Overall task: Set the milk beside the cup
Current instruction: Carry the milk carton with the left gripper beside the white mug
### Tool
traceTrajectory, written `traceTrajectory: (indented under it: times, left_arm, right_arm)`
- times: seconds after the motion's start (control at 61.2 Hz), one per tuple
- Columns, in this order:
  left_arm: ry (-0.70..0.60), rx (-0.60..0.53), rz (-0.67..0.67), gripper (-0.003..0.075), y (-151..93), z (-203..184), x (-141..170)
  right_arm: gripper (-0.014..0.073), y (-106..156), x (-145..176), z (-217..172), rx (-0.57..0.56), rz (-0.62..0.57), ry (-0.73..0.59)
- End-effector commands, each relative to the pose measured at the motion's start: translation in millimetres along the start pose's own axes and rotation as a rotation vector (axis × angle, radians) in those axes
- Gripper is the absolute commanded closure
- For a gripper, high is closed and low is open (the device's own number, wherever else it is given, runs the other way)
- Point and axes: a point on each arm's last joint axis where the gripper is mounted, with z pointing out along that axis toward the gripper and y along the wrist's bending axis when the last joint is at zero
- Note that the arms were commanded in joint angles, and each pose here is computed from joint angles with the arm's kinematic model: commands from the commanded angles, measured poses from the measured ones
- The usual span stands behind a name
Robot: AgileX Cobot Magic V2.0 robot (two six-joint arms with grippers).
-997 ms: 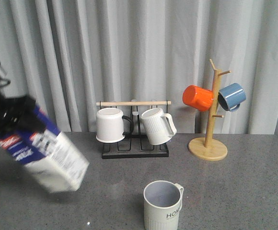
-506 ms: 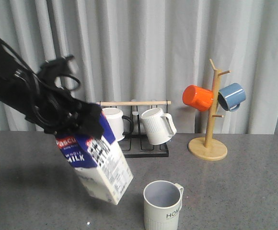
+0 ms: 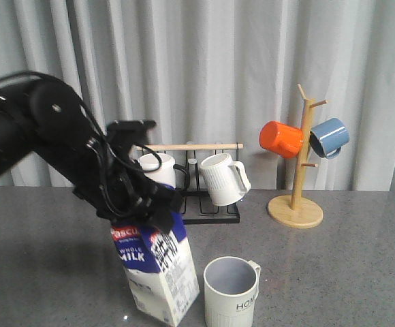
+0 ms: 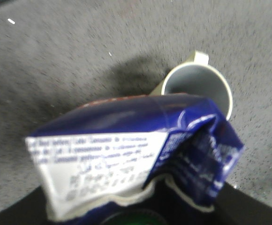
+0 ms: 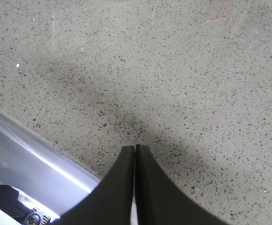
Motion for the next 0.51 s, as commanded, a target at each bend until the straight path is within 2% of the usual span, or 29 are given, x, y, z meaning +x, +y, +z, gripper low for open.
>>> traceTrajectory:
  times: [0.0, 0.343, 0.49]
  left_arm:
    - [-0.071, 0.02, 0.009, 0.0662, -10, -18, -5]
    - [-0.043, 0.022, 0.013, 0.0649, -10, -5, -6]
    - [-0.043, 0.024, 0.014, 0.0616, -11, -5, -6]
  right_arm:
    - [0.0604, -2, -12, -5, 0.013, -0.006, -0.074]
    - [0.0604, -2, -12, -5, 0.013, -0.006, -0.074]
    - [0.0604, -2, -12, -5, 0.013, -0.006, -0.075]
